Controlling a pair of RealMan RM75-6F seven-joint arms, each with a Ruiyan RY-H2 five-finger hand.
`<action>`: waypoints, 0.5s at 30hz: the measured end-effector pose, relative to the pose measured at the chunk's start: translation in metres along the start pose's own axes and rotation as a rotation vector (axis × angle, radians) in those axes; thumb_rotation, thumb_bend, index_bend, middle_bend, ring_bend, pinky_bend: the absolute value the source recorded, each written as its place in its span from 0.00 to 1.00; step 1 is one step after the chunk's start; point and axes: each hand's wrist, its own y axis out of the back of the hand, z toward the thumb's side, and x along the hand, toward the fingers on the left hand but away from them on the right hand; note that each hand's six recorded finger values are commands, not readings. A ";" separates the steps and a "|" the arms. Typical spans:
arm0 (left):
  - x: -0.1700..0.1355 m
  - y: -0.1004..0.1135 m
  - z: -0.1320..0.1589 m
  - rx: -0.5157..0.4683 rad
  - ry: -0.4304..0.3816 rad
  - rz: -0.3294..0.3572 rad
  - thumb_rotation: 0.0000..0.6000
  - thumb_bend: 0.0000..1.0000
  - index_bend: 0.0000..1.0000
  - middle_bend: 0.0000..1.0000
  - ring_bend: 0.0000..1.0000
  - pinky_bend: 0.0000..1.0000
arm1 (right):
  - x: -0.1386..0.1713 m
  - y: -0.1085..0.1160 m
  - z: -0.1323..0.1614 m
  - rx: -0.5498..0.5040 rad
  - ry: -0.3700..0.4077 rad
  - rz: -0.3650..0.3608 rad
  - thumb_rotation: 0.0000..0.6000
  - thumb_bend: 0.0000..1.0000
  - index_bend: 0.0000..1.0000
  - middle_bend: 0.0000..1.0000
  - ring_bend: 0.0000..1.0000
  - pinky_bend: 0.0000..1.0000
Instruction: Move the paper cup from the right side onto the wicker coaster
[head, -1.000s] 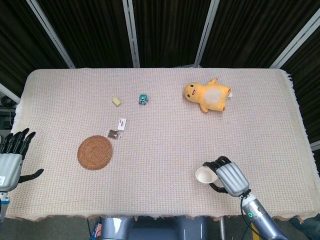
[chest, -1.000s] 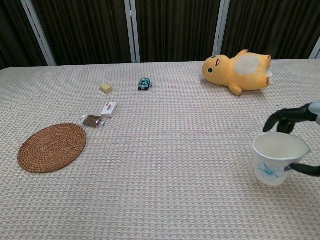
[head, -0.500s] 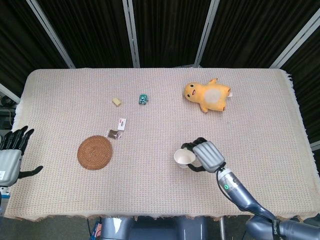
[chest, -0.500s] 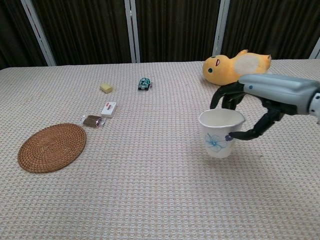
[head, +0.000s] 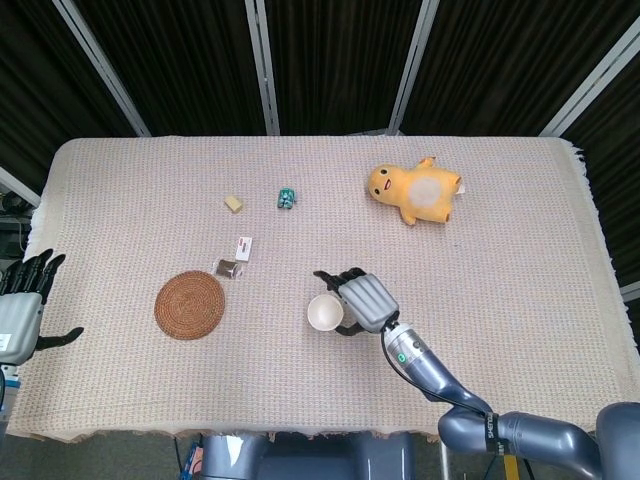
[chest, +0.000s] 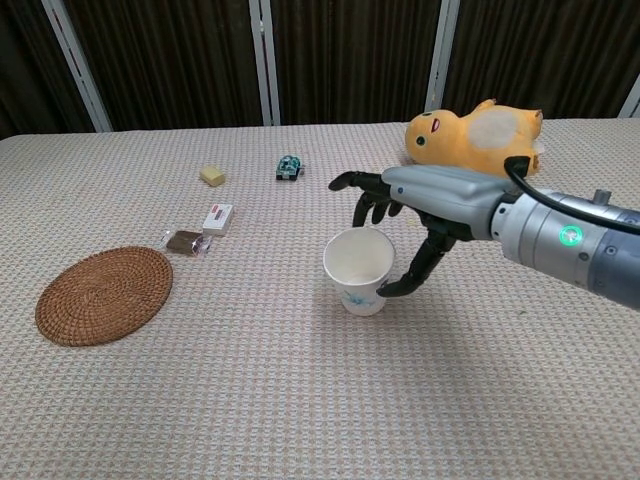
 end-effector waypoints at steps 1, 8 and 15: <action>0.000 0.000 0.000 0.001 0.001 -0.001 1.00 0.00 0.00 0.00 0.00 0.00 | 0.001 0.000 0.000 0.000 0.004 0.001 1.00 0.00 0.00 0.00 0.02 0.06; 0.001 -0.003 -0.001 0.007 0.001 -0.006 1.00 0.00 0.00 0.00 0.00 0.00 | 0.027 0.027 -0.009 0.045 0.008 -0.054 1.00 0.00 0.00 0.00 0.00 0.00; 0.004 -0.006 0.021 -0.005 -0.090 -0.008 1.00 0.00 0.00 0.00 0.00 0.00 | 0.091 0.063 -0.052 0.152 -0.065 -0.147 1.00 0.00 0.00 0.00 0.00 0.00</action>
